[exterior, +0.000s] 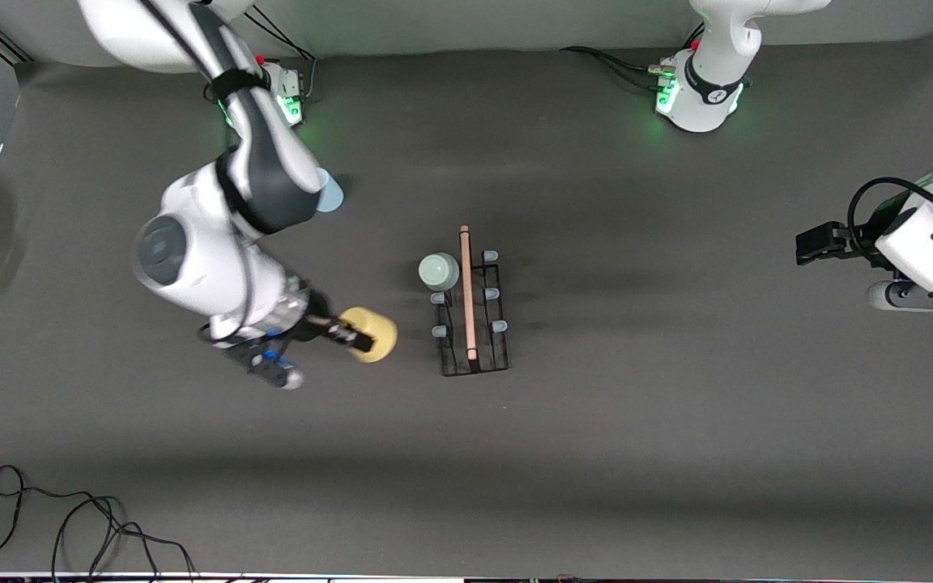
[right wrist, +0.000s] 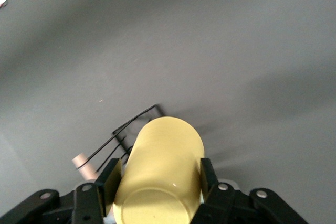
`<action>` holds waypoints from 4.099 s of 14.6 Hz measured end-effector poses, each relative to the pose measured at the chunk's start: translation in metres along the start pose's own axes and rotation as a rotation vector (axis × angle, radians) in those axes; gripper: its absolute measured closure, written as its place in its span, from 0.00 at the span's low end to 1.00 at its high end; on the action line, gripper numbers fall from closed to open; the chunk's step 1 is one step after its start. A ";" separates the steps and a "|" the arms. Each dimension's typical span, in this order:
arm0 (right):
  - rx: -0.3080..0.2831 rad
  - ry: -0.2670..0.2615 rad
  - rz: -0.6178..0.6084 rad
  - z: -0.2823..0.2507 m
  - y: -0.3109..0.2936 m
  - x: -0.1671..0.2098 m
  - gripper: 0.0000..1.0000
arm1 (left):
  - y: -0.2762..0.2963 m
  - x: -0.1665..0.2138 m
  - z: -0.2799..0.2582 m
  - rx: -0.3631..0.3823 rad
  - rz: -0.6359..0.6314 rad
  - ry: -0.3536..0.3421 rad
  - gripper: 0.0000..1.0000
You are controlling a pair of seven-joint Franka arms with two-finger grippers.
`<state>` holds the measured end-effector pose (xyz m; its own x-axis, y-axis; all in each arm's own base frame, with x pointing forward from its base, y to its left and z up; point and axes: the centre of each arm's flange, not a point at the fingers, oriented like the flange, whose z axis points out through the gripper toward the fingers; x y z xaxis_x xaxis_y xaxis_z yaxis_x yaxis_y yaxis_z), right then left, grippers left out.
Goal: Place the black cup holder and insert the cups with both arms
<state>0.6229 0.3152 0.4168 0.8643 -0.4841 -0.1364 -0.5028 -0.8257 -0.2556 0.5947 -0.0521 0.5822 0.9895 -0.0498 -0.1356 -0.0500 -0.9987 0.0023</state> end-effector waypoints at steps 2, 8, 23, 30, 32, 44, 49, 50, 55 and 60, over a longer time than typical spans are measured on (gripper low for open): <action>-0.002 0.003 0.032 0.017 -0.017 -0.018 0.34 | 0.000 0.000 -0.001 0.000 -0.001 0.002 0.00; 0.011 0.048 0.052 0.063 -0.035 -0.033 0.34 | 0.002 -0.007 -0.012 0.001 0.004 0.023 0.00; -0.053 0.121 0.008 0.080 -0.037 -0.026 0.00 | -0.005 -0.007 -0.011 0.002 -0.009 0.021 0.00; -0.208 -0.027 -0.159 -0.074 0.060 0.046 0.00 | -0.006 -0.006 -0.011 0.002 -0.010 0.020 0.00; -0.220 -0.059 -0.181 -0.124 0.099 0.061 0.00 | -0.006 -0.006 -0.011 0.002 -0.010 0.020 0.00; -0.302 0.025 -0.343 -0.258 0.225 0.101 0.00 | -0.006 -0.006 -0.011 0.002 -0.010 0.019 0.00; -0.307 0.031 -0.379 -0.251 0.228 0.106 0.00 | -0.006 -0.006 -0.011 0.002 -0.010 0.019 0.00; -0.306 0.036 -0.377 -0.250 0.230 0.108 0.00 | -0.006 -0.006 -0.011 0.002 -0.010 0.019 0.00; -0.312 0.036 -0.377 -0.260 0.258 0.121 0.00 | -0.006 -0.006 -0.010 0.002 -0.010 0.019 0.00; -0.295 0.050 -0.392 -0.268 0.268 0.111 0.00 | -0.006 -0.006 -0.010 0.002 -0.010 0.018 0.00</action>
<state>0.5811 -0.0379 0.5898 0.9911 -0.1283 -0.0361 -0.1282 -0.9917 0.0045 0.5900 -0.0460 0.5931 0.9922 -0.0399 -0.1178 -0.0403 -0.9992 -0.0012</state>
